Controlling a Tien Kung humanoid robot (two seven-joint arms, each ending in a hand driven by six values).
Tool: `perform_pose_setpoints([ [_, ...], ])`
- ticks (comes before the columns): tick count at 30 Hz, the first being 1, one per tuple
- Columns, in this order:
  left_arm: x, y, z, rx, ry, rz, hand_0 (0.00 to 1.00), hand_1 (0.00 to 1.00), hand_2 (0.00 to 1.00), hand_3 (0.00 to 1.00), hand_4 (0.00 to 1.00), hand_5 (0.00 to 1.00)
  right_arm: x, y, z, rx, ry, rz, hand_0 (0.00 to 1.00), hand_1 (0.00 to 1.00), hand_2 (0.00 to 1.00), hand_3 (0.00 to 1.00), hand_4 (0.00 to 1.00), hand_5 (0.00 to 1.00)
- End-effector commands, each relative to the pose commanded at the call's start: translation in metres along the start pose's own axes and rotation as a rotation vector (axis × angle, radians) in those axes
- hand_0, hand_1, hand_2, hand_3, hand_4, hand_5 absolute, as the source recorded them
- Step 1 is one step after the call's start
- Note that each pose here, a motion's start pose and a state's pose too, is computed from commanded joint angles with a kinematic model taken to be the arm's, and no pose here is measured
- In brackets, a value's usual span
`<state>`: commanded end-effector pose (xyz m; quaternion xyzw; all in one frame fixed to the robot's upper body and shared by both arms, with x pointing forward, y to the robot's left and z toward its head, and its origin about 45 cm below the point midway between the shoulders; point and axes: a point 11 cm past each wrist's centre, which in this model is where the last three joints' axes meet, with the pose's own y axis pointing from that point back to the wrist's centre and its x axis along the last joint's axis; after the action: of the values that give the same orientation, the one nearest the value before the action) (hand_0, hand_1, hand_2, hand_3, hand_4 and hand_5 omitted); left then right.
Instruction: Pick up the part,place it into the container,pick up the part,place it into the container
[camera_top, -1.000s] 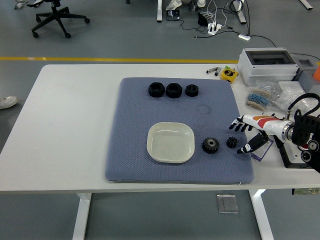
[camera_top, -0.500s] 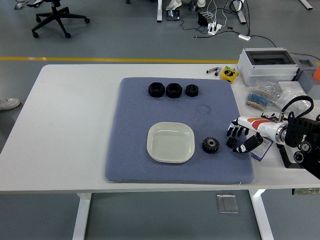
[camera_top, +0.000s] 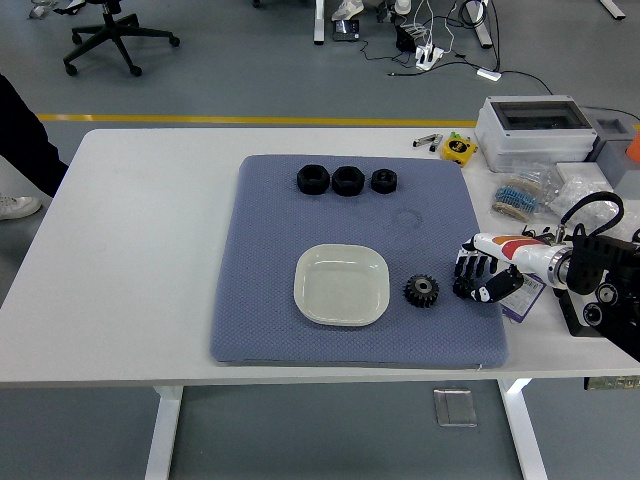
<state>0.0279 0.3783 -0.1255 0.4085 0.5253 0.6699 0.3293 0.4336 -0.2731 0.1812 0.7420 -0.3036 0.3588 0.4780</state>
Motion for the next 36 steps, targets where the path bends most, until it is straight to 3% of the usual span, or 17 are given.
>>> perform_pose_setpoints([
  [18,0.0,0.0,0.0,0.001,0.005,-0.001,0.978,0.957,0.931,0.682,0.654,0.691,0.001,0.001,0.001,-0.001,-0.004,-0.002,0.416,0.475,0.512,0.524,0.702,0.119],
  [19,0.0,0.0,0.0,0.001,0.006,-0.001,0.976,0.958,0.931,0.682,0.654,0.691,0.001,0.001,0.001,-0.001,-0.007,-0.002,0.219,0.327,0.412,0.454,0.638,0.113],
  [25,-0.001,0.0,0.001,-0.001,0.009,0.0,0.976,0.958,0.931,0.682,0.654,0.691,-0.001,0.001,0.003,-0.003,-0.015,-0.005,0.219,0.327,0.412,0.454,0.638,0.113],
  [26,-0.001,0.0,0.001,-0.001,0.009,0.0,0.976,0.957,0.931,0.683,0.654,0.691,0.0,0.001,0.003,-0.001,-0.018,-0.003,0.184,0.287,0.388,0.44,0.633,0.115],
  [36,0.001,0.0,0.0,0.003,0.01,0.003,0.975,0.956,0.931,0.681,0.653,0.691,0.014,0.006,0.0,0.015,-0.026,0.031,0.165,0.273,0.378,0.433,0.65,0.119],
])
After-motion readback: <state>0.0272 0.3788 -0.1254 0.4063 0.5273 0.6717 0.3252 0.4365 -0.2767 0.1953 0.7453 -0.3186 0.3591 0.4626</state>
